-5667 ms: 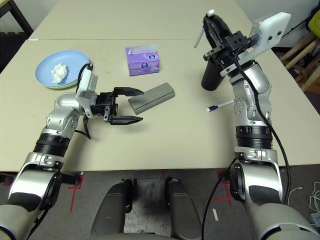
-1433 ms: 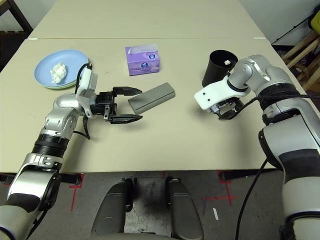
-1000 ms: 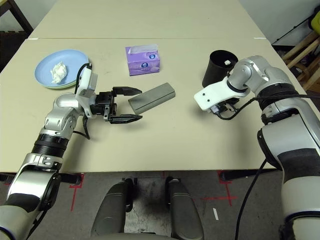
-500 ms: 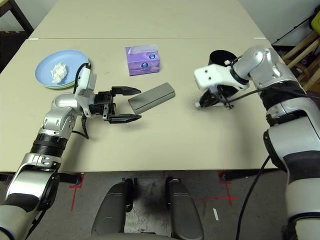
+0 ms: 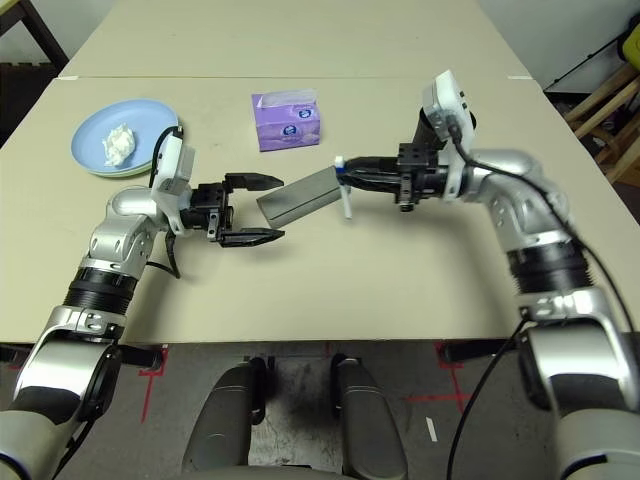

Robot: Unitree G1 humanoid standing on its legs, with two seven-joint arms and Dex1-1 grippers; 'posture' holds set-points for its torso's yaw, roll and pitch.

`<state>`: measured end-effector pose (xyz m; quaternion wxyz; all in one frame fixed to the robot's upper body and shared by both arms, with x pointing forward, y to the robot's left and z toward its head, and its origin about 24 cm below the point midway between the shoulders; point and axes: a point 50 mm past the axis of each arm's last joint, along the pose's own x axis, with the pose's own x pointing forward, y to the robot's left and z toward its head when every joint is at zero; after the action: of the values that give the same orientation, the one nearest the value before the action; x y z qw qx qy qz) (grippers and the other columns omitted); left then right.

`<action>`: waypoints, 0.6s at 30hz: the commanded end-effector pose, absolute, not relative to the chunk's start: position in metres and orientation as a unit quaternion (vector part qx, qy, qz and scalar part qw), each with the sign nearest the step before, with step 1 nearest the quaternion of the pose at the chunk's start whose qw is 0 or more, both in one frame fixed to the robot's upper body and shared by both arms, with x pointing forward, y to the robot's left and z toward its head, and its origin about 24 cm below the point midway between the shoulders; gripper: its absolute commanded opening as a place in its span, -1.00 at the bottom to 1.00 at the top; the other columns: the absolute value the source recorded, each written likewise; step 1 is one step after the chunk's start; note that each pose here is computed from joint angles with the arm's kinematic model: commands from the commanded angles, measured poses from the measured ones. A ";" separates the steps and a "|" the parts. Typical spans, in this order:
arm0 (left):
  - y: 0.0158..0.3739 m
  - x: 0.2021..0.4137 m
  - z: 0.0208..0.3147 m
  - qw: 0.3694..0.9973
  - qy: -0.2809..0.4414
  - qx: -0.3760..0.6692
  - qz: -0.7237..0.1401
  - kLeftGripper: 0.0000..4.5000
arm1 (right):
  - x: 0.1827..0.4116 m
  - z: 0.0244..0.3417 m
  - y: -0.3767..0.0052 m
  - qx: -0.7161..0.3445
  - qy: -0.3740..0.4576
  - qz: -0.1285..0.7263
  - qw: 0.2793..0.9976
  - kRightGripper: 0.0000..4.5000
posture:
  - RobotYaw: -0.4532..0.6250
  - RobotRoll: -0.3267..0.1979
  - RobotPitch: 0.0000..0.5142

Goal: Organize and tidy the items on the table.

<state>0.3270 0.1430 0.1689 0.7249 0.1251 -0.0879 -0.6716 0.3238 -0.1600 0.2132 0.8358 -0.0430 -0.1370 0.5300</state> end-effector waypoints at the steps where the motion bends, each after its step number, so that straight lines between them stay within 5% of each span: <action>1: 0.142 0.325 0.165 0.722 -0.085 0.128 -0.675 1.00 | 0.319 0.224 -0.163 -0.027 -0.222 0.445 0.867 -0.82 | 0.03 0.25 -0.20; 18: 0.141 0.325 0.165 0.723 -0.087 0.125 -0.674 1.00 | 0.332 0.232 -0.193 0.009 -0.312 0.084 0.946 -0.82 | 0.03 0.25 -0.22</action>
<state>0.3272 0.1418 0.1688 0.7262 0.1240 -0.0908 -0.6701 0.3315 -0.1880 0.2344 0.9420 0.0090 -0.3131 0.1202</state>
